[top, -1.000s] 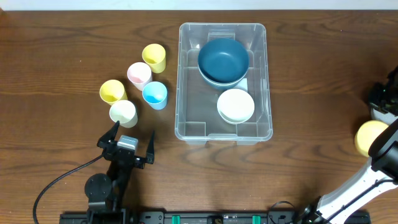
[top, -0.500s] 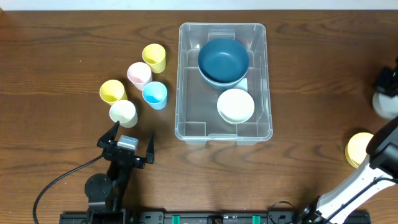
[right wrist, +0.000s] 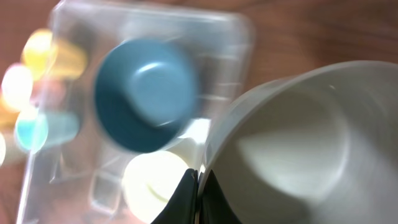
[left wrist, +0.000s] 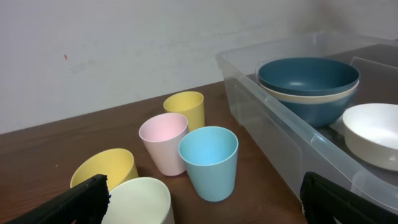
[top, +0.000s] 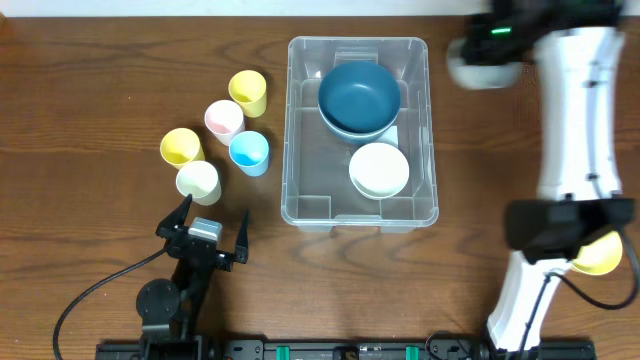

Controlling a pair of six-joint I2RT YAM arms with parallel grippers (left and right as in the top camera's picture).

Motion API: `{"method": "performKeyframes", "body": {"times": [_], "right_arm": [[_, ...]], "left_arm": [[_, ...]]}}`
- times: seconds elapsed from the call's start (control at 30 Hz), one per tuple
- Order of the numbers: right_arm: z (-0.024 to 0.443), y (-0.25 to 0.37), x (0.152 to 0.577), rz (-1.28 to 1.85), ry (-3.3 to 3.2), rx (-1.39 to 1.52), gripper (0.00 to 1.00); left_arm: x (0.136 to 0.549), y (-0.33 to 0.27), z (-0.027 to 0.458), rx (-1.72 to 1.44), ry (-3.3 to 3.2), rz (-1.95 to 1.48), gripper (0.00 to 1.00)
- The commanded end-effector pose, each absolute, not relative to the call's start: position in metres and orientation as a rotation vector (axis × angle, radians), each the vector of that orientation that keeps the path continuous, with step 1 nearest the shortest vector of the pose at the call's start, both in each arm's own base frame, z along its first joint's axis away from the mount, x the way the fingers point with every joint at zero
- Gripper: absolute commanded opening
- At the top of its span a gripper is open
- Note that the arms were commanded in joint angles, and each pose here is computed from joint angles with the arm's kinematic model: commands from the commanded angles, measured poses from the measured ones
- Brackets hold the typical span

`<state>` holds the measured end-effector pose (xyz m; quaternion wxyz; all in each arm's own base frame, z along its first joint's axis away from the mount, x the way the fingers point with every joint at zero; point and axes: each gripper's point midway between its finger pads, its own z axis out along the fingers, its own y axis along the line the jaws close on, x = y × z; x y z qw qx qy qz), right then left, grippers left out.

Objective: Pack container
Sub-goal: 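Lift the white bowl with the right gripper and carry it over the bin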

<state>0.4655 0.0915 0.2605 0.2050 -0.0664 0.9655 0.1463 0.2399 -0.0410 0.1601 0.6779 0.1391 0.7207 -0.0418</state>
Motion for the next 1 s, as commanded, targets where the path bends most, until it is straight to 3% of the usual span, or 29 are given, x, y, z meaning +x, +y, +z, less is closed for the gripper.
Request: {"method": "performKeyframes", "body": {"times": [0.0, 0.3, 0.53, 0.73, 0.97], "right_arm": [[0.259, 0.127, 0.45, 0.122, 2.717, -0.237, 0.01], [0.236, 0.198, 0.392, -0.103, 2.8, -0.412, 0.01], [0.176, 0.205, 0.359, -0.124, 3.011, -0.433, 0.01], [0.142, 0.216, 0.349, -0.127, 3.052, -0.521, 0.01], [0.137, 0.243, 0.345, -0.088, 2.998, -0.596, 0.01]], "left_arm": [[0.239, -0.041, 0.144, 0.323, 1.664, -0.095, 0.98], [0.239, -0.041, 0.144, 0.323, 1.664, -0.095, 0.98], [0.239, -0.041, 0.144, 0.323, 1.664, -0.095, 0.98], [0.239, -0.041, 0.144, 0.323, 1.664, -0.095, 0.98], [0.239, -0.041, 0.144, 0.323, 1.664, -0.095, 0.98]]}}
